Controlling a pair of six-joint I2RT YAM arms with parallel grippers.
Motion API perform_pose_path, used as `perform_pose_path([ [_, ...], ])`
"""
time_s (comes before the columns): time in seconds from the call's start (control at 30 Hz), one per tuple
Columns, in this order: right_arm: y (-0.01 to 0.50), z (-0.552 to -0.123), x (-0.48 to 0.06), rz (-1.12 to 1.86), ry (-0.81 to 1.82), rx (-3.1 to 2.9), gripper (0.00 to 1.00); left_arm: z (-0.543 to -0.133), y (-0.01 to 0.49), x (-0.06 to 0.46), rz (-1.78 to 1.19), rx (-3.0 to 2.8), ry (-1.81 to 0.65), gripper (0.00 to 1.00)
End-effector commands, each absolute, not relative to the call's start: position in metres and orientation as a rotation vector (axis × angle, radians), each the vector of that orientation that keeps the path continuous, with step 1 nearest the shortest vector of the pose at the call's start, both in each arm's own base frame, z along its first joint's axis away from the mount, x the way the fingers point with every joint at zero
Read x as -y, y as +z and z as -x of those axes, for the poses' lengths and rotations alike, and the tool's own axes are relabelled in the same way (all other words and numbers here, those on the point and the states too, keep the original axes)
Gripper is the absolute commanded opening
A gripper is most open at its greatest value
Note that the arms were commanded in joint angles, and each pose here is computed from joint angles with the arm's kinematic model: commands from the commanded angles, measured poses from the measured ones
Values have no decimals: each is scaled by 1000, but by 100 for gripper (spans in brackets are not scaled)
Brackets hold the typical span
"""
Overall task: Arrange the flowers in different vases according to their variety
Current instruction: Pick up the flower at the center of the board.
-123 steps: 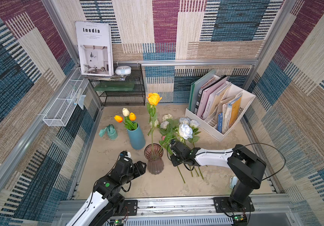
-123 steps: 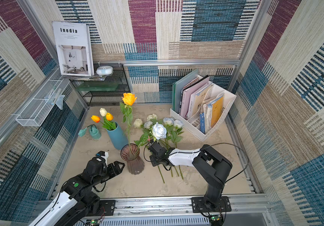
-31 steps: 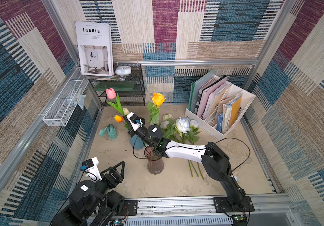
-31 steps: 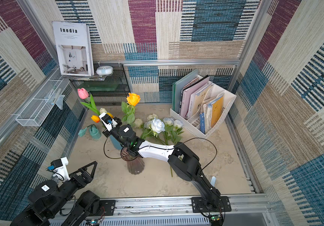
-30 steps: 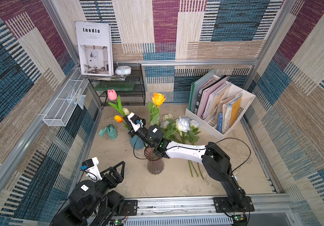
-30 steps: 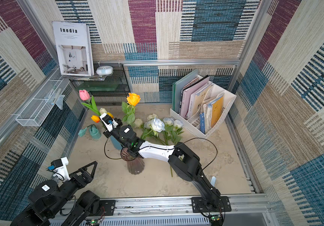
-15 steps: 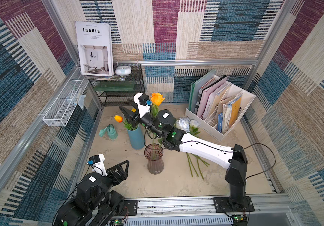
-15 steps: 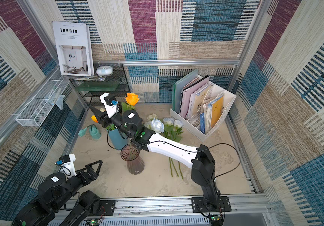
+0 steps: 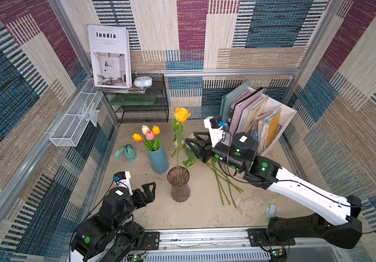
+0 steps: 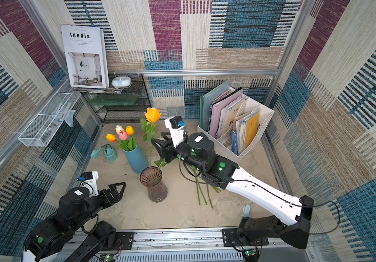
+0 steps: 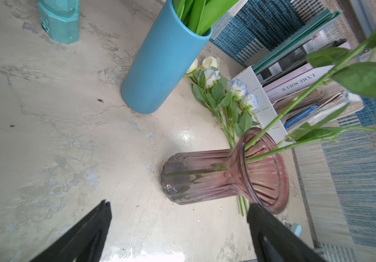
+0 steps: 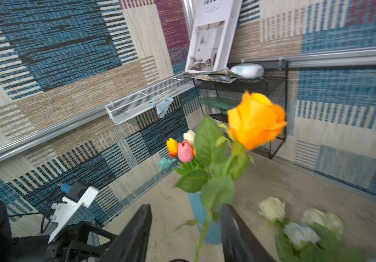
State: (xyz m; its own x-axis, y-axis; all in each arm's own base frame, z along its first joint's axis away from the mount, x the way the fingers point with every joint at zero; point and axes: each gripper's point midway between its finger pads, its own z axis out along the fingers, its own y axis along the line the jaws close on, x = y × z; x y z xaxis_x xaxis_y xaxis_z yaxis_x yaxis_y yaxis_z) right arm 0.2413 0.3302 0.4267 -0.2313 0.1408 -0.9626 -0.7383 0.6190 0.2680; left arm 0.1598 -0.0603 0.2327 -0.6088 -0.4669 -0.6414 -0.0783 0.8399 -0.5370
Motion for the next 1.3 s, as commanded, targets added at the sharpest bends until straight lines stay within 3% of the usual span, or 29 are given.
perform_pose_path([
  [0.0,404,-253,-283,363,843,-1687,52,-170,232,57,410,-2149,-550,99],
  [0.13,352,-273,-239,268,771,-1817,51,-176,217,61,439,-2167,-551,98],
  [0.53,173,-325,-189,159,513,-2304,43,-174,167,64,511,-2256,-547,98],
  [0.83,97,-335,-175,144,444,-2508,41,-177,157,64,510,-2270,-530,98],
  [1.27,38,-340,-176,185,381,-2666,36,-177,157,67,497,-2270,-549,98],
])
